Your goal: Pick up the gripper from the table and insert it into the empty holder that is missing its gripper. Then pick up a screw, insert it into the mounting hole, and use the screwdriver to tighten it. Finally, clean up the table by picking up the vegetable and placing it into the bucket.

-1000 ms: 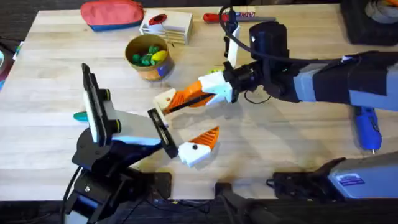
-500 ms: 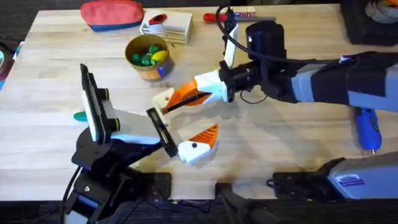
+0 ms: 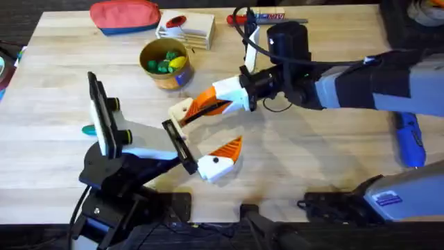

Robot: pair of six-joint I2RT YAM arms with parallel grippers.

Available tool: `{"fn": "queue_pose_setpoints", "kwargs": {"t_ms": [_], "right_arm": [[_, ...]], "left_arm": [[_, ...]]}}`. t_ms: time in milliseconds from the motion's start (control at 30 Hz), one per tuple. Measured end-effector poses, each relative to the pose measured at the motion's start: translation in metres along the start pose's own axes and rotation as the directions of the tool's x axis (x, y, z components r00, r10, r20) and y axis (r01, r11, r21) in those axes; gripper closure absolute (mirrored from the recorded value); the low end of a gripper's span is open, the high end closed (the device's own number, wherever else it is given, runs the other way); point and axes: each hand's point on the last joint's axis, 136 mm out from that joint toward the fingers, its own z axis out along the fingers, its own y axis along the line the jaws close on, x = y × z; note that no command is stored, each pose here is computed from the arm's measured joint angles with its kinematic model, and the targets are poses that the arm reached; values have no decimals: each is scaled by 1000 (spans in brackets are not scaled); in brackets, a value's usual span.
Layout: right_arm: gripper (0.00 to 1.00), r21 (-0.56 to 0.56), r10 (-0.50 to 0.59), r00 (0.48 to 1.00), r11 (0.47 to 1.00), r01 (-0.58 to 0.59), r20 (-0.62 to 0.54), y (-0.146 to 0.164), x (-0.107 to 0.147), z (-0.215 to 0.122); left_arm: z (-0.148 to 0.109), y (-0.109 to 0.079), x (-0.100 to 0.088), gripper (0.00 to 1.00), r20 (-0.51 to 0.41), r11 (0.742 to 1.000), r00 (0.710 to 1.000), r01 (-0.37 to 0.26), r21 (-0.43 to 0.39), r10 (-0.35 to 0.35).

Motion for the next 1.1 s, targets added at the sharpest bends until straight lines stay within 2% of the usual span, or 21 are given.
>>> {"fn": "queue_pose_setpoints", "kwargs": {"t_ms": [300, 700, 900, 1100], "right_arm": [[994, -1, -14, 1000, 1000, 14, 0, 1, 0, 0], [801, -7, -46, 999, 999, 46, -20, 3, 4, 6], [711, -32, -106, 994, 994, 105, -29, 9, 4, 7], [629, -48, -113, 993, 993, 110, -47, 11, 7, 7]], "left_arm": [[0, 1, 0, 15, 1, 1000, 1000, -1, -4, 1], [0, -2, 0, 15, -1, 1000, 1000, -2, 11, 2], [0, -2, 0, 14, 0, 1000, 1000, -16, 11, 16], [0, -11, 2, 16, -8, 998, 1000, -21, 57, 21]]}}
